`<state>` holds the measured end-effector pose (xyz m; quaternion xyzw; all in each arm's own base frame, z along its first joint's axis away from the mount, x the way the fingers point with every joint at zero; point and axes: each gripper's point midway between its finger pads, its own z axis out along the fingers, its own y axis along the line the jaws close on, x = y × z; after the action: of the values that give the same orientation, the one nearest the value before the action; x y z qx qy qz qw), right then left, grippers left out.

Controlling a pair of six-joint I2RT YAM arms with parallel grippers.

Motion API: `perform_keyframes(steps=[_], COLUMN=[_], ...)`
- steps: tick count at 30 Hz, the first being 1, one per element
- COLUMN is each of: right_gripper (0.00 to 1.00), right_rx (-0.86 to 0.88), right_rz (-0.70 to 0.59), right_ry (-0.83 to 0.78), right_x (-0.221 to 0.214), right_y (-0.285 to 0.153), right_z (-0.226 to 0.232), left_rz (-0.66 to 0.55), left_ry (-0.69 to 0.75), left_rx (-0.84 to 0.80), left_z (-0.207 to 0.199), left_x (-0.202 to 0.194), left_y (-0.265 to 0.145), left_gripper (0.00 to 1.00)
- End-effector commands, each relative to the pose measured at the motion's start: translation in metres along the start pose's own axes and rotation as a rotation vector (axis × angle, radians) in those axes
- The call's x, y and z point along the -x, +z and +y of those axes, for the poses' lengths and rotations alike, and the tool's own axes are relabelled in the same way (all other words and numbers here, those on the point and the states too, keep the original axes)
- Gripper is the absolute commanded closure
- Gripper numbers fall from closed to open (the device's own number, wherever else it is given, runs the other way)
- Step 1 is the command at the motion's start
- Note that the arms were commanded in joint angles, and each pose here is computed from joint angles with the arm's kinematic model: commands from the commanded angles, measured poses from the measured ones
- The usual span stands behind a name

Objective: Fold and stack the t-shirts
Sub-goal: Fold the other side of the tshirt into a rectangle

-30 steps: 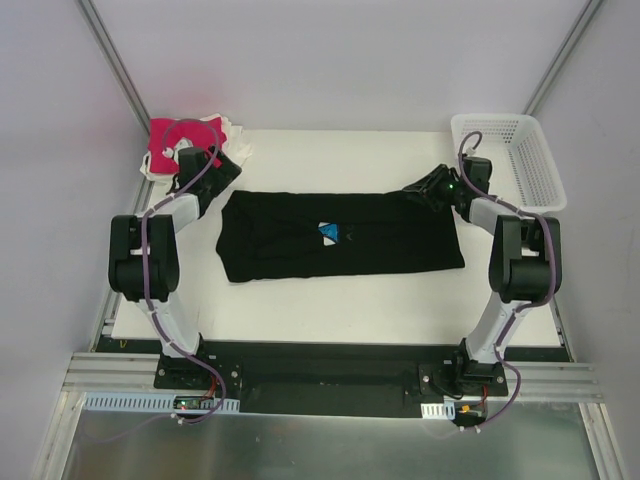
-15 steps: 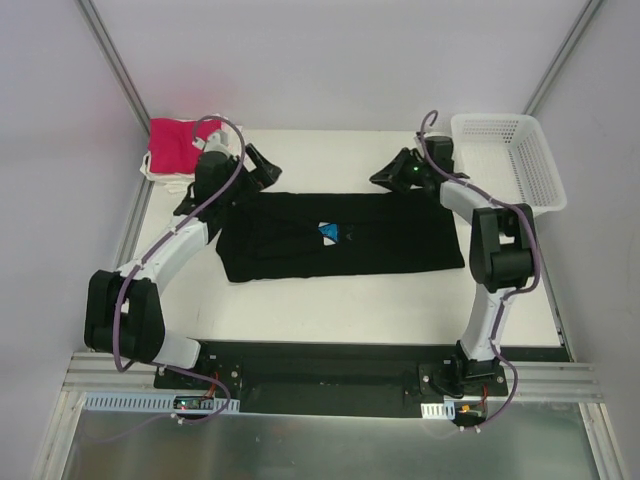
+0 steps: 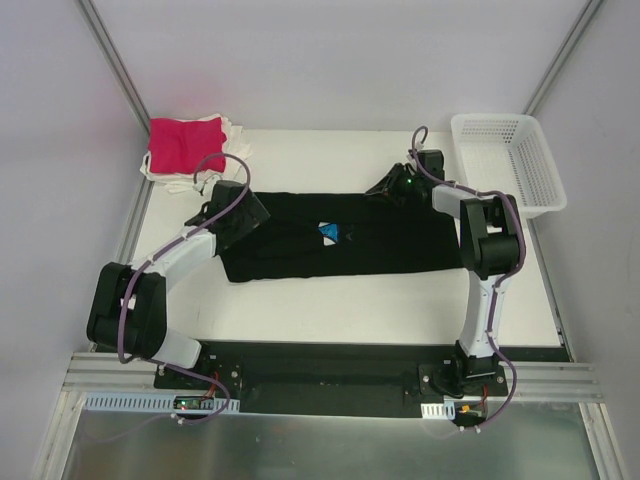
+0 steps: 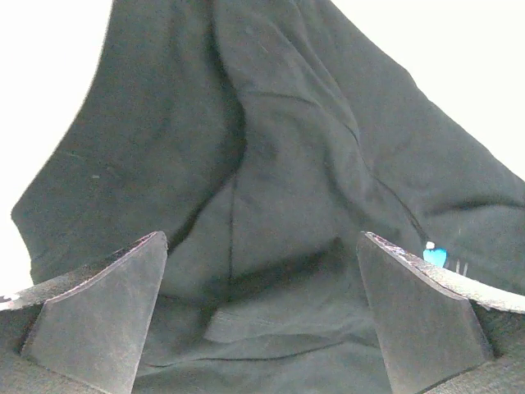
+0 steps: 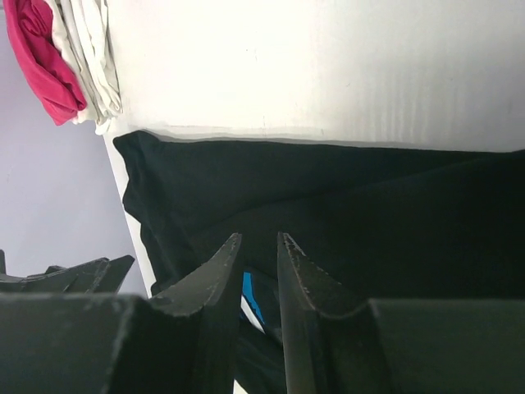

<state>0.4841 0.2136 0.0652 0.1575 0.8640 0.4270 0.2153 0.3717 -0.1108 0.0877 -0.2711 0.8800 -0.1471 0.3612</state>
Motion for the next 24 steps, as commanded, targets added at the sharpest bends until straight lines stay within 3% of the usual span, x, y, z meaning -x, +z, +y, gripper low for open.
perform_keyframes(steps=[1,5,14,24], right_gripper=[0.74,0.74,0.74,0.74], right_rx=[0.064,0.078,0.081,0.097], right_rz=[-0.058,-0.080,-0.121,-0.132], right_ry=[-0.028,-0.011,0.018,0.037], right_x=[0.016,0.022,0.035,0.039], right_y=[-0.023,-0.030,-0.044,-0.046], right_z=[0.024,0.020,0.010,0.008], left_rz=[-0.211,-0.275,-0.145,0.004], left_ry=[-0.089,-0.109,-0.196,-0.185], left_rx=[0.080,0.169,0.309,0.177], left_z=[0.010,0.025,0.086,0.061], left_x=[0.045,0.071,0.067,0.065], left_y=[-0.024,-0.027,0.003,0.047], left_gripper=[0.01,0.01,0.01,0.01])
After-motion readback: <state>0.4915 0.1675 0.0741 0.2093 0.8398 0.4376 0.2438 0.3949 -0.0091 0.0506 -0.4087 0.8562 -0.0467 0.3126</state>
